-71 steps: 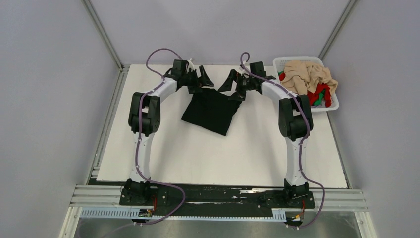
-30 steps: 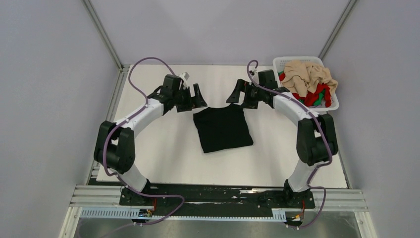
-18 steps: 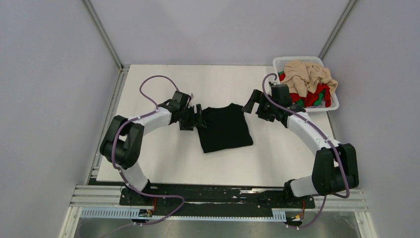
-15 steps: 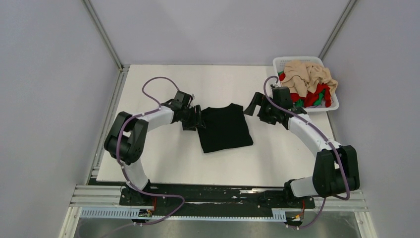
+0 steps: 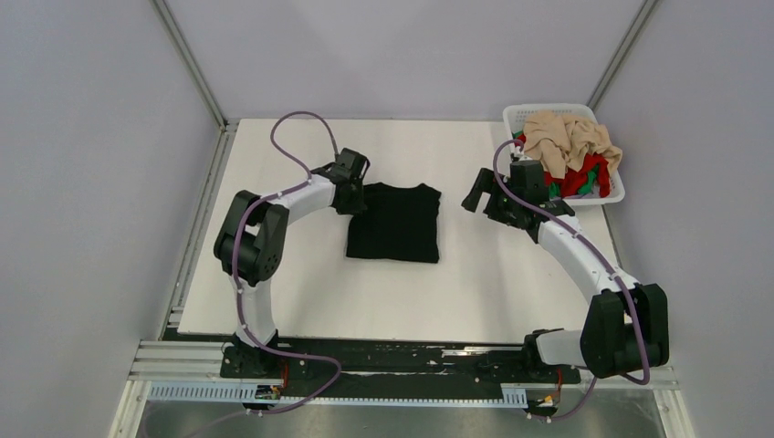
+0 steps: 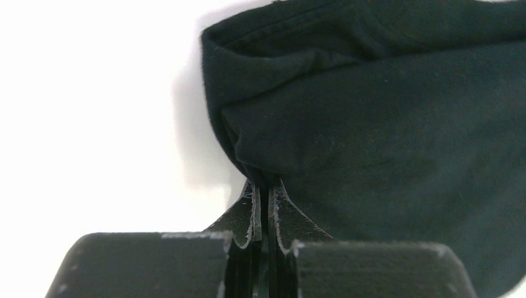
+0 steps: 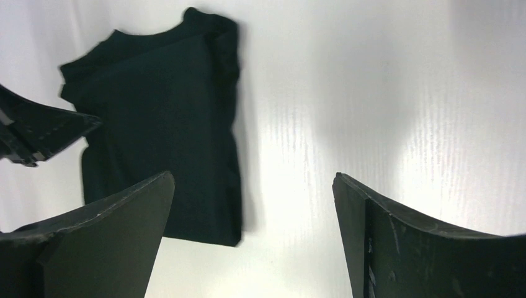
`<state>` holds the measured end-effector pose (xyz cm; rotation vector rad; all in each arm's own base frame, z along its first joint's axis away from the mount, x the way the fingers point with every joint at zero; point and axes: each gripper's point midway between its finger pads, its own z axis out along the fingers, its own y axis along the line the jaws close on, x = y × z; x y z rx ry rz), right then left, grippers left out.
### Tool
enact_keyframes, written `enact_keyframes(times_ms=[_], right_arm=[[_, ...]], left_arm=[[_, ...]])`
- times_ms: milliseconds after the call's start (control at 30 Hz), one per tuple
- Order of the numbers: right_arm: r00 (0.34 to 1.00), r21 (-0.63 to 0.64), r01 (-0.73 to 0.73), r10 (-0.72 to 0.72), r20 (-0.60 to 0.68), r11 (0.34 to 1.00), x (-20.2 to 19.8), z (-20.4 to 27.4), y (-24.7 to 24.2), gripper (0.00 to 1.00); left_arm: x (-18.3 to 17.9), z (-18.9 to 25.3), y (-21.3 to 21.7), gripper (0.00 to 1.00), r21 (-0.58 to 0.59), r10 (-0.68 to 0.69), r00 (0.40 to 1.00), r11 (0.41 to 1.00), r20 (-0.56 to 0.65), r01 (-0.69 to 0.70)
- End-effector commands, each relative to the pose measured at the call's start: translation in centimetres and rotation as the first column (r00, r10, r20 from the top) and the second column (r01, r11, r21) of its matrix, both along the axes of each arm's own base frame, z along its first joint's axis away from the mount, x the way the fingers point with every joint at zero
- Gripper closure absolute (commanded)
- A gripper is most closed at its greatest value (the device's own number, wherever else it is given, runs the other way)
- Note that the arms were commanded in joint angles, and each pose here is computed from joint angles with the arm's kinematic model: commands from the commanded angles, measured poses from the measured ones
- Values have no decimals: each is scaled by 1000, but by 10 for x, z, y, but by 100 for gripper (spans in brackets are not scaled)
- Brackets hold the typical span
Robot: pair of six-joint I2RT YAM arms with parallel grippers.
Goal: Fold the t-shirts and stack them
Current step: Put the neatly folded tshirt into the corner of the board with the left arm
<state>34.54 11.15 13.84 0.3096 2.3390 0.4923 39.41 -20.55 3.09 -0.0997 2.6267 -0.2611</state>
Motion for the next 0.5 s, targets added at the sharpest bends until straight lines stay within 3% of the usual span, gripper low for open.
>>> enact_keyframes(times_ms=[0, 267, 467], right_arm=[[995, -120, 68, -59, 78, 990, 18, 12, -24, 0], [972, -178, 199, -171, 161, 964, 33, 28, -50, 0], [958, -210, 252, -213, 191, 945, 37, 33, -63, 0]], left_arm=[[39, 18, 82, 100, 411, 64, 988, 904, 139, -117], [117, 47, 173, 100, 565, 125, 963, 789, 239, -242], [179, 67, 231, 100, 587, 121, 941, 754, 317, -294]])
